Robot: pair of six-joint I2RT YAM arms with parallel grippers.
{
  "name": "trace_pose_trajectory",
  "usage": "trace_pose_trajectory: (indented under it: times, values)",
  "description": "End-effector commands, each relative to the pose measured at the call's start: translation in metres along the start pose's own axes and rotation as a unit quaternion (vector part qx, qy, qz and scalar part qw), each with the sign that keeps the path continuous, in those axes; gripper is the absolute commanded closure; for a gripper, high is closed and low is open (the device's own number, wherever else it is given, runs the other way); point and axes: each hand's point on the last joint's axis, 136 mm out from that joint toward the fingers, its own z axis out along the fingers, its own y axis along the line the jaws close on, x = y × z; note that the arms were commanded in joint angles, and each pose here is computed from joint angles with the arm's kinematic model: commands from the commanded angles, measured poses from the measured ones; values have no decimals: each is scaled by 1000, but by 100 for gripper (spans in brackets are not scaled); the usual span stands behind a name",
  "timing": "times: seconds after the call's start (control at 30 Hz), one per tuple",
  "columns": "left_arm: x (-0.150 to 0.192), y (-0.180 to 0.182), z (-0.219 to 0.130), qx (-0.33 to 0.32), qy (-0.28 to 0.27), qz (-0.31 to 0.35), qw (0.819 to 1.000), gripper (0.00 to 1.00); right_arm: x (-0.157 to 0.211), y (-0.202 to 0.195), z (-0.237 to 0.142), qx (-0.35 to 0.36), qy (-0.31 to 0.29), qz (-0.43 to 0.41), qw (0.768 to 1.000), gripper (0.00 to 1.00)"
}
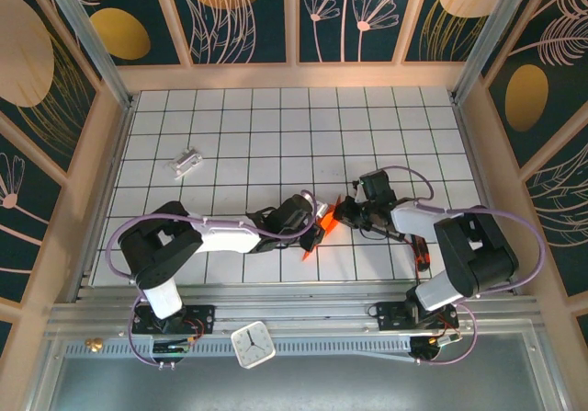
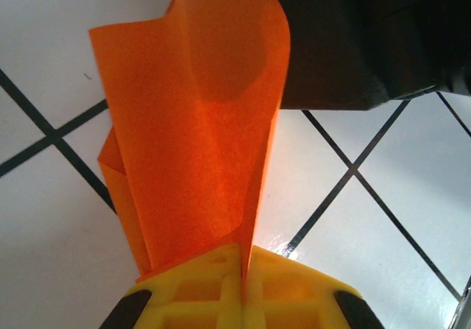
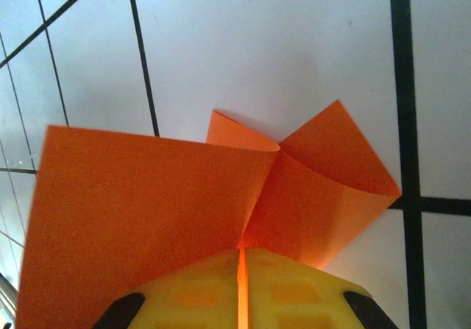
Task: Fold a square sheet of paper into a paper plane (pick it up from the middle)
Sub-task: Perform the fifth fold on the wing at the bottom-center of the table.
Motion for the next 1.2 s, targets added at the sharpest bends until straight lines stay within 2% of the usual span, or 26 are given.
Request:
trace_pose_trajectory:
  times: [0.0, 0.3, 0.77, 1.17]
  values:
    - [-1, -8, 7, 27, 13, -35, 999, 98, -6, 3, 3, -4, 0, -19, 1000, 88]
    - [2, 0, 12, 37, 12, -75, 996, 100, -3, 1, 6, 0, 16, -34, 999, 88]
    - [9, 8, 10, 67, 4, -129, 989, 100, -15, 0, -19, 13, -10, -34, 999, 83]
    - [12, 12, 10, 82, 8, -153, 985, 100, -23, -11, -33, 62, -23, -40, 997, 82]
